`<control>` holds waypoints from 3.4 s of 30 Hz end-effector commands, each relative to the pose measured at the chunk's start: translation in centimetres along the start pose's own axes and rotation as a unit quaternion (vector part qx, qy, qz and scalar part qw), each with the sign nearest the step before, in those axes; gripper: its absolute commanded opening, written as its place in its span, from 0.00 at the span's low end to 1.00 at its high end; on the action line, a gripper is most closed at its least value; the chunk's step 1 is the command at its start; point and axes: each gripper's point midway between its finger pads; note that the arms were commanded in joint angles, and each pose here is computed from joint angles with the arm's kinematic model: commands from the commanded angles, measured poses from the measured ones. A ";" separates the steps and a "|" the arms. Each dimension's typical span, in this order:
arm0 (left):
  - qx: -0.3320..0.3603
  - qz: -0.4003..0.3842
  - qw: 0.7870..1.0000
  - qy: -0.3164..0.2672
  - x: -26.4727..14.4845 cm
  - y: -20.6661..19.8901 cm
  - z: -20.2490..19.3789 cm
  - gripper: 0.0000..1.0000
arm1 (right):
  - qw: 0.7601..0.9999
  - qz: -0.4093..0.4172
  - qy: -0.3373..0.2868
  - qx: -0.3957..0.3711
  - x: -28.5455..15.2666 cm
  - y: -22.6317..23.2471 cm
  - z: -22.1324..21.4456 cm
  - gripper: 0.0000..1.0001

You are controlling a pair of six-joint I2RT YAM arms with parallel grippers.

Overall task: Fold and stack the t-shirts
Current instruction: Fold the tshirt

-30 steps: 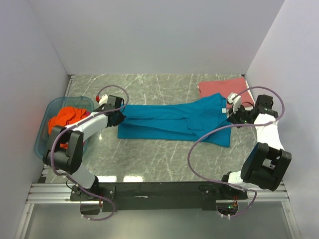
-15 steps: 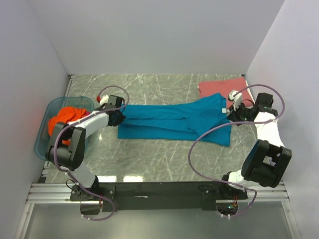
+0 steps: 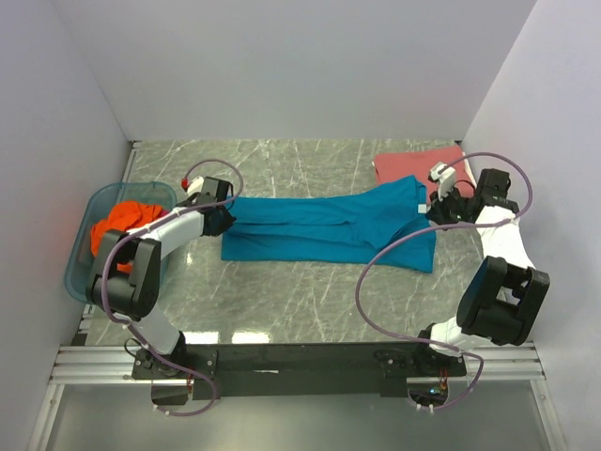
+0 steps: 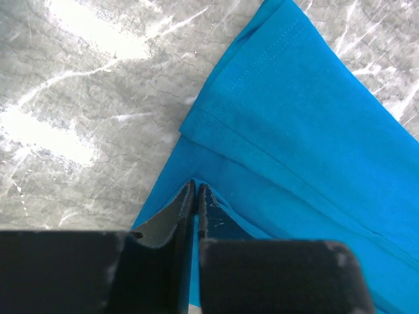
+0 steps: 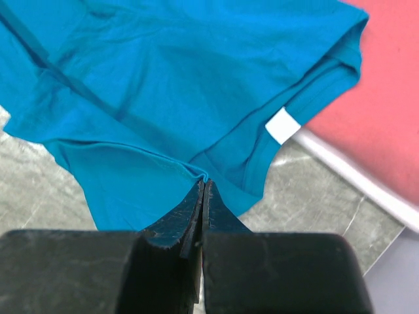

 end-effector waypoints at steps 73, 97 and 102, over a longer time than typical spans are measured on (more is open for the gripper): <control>0.101 -0.153 0.983 -0.018 -0.9 -2.6 0.9 0.38 | 0.999 -0.033 0.031 -0.020 2.0 -1.3 1.7 0.00; 0.127 -0.101 0.987 0.017 2.1 -1.3 -0.1 0.36 | 0.999 -0.027 0.030 -0.020 2.3 -1.2 1.7 0.00; 0.127 -0.109 0.986 0.012 1.7 -1.7 0.1 0.10 | 0.999 -0.026 0.031 -0.019 2.3 -1.2 1.5 0.00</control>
Point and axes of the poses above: each gripper's point midway between its finger pads, its own x axis out along the fingers, its own y axis along the line the jaws close on, z = x × y, and after that the axes turned 7 degrees about x, right-handed
